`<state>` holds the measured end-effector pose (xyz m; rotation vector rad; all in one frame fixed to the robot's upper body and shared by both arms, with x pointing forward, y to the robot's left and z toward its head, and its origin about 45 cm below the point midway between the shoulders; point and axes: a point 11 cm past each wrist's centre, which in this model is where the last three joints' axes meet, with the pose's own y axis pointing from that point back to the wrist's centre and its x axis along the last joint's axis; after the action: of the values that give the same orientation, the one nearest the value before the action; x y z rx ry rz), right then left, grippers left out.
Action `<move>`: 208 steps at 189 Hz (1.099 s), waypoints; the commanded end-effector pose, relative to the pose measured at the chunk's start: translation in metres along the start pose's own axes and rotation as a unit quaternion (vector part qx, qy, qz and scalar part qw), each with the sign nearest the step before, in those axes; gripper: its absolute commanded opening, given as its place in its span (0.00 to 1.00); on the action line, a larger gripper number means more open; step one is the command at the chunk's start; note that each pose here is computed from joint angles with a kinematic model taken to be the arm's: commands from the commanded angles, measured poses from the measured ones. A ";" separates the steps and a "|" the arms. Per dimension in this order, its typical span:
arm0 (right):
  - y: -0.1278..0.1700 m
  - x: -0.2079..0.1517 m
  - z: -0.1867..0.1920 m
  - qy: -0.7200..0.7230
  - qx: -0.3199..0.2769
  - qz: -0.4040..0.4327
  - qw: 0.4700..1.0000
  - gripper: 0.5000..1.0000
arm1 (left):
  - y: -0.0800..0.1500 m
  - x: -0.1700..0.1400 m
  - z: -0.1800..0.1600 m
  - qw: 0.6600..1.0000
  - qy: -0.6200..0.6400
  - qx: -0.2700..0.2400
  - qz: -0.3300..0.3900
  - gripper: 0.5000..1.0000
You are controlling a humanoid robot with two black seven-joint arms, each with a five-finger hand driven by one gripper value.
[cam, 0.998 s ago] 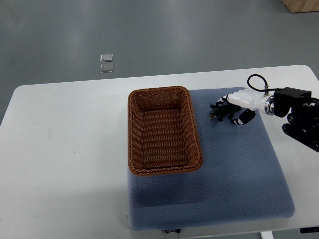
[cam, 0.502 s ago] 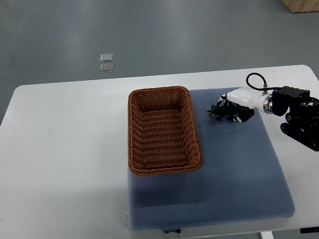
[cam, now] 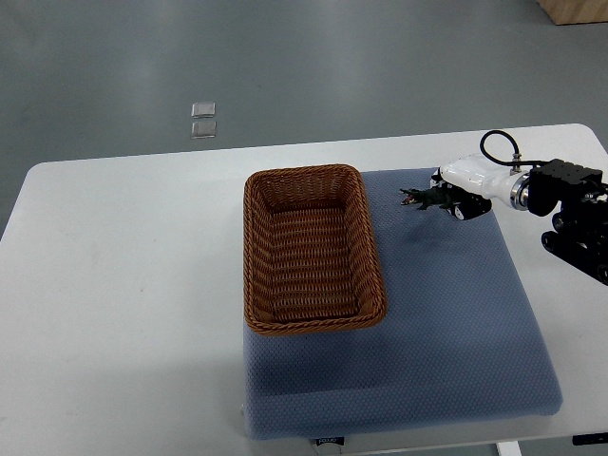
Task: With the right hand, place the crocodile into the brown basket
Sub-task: 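Close the right hand fingers around the crocodile, then lift the crocodile with the right hand toward the basket, then lower the crocodile into the basket and open the right hand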
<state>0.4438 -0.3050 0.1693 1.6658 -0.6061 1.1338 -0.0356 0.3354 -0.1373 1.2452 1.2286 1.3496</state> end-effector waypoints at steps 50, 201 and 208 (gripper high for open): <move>0.000 0.022 0.002 -0.003 0.000 0.032 0.999 0.00 | 0.000 0.000 0.000 1.000 0.000 0.000 0.000 1.00; -0.036 0.114 -0.181 0.059 0.215 0.115 0.968 0.00 | 0.000 0.000 0.000 1.000 0.000 0.000 0.000 1.00; -0.038 0.110 -0.187 0.063 0.222 0.109 0.967 0.00 | 0.000 0.000 0.000 1.000 -0.001 0.000 0.000 1.00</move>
<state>0.4572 -0.1278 0.2724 1.8813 -0.5474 1.6020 -0.0356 0.3354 -0.1373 1.2453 1.2286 1.3495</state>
